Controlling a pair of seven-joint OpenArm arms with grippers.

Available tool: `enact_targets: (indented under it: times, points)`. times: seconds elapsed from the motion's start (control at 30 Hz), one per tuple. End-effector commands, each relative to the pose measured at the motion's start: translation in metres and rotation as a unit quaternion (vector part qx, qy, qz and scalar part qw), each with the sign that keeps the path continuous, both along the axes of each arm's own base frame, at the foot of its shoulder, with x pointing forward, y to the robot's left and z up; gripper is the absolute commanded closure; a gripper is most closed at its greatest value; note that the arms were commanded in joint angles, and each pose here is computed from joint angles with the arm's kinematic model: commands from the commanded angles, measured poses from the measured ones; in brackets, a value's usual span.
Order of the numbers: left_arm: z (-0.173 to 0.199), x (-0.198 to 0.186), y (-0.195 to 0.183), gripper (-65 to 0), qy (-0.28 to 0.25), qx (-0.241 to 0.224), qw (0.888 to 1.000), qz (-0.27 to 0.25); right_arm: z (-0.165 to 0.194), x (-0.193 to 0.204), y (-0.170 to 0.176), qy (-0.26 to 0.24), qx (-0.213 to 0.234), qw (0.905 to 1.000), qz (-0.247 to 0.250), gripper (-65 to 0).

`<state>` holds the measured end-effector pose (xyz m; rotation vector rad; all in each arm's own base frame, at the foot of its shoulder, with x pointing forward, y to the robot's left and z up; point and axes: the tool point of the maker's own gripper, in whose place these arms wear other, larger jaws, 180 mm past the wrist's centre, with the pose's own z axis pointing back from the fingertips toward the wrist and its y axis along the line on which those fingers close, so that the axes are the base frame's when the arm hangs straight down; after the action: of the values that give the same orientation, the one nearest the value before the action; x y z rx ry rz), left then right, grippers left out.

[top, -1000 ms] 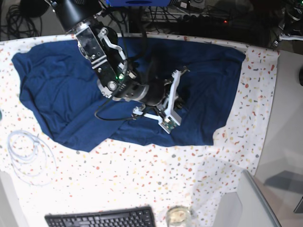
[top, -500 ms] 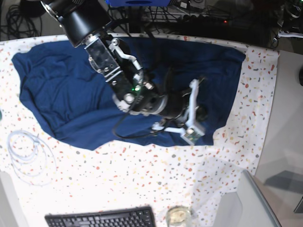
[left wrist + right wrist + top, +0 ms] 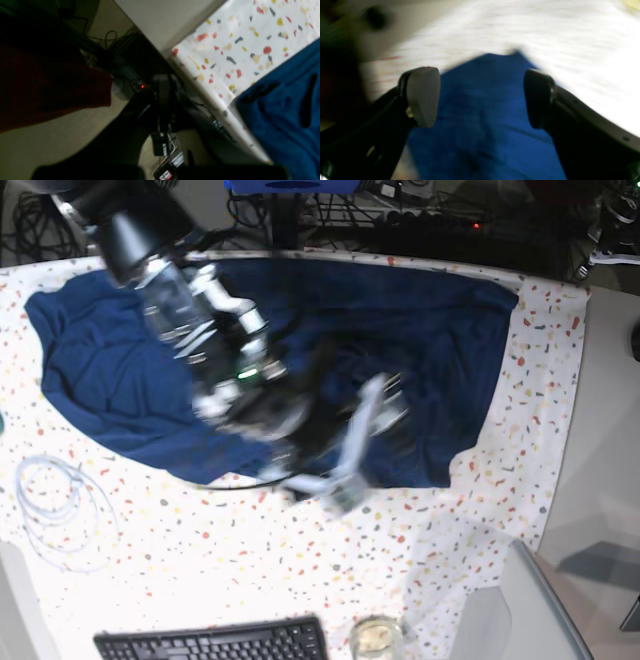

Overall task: Layout the t-shirt on the table in an organized manner, then fold the t-shirt properly
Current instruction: 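Release the sleeve and sweep the right gripper across the shirt body, then grasp opposite shirt corners with both grippers and pull the shirt taut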

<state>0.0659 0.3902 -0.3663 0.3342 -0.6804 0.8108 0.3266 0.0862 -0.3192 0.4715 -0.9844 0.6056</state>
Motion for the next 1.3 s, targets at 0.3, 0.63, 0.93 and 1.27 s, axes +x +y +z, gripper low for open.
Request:
enact_targets:
  times: [0.3, 0.63, 0.93, 1.27]
  points:
    - [-0.01, 0.095, -0.071, 0.0, -0.054, -0.049, 0.989, -0.13, -0.047, 0.046, -0.331, 0.093, -0.194, 0.9443, -0.249, -4.2]
    - [-0.074, 0.159, -0.2, 0.0, -0.036, -0.186, 0.954, -0.234, -0.115, 0.01, -0.347, 0.181, -0.218, 0.9354, -0.211, 0.0]
    - [-0.133, 0.136, -0.185, 0.0, -0.01, -0.185, 0.966, -0.179, -0.144, 0.027, -0.356, 0.207, -0.192, 0.931, -0.232, 0.0]
    - [-0.151, 0.105, -0.163, 0.0, 0.018, -0.167, 0.973, -0.158, -0.164, 0.035, -0.406, 0.201, -0.152, 0.9174, -0.308, 0.0]
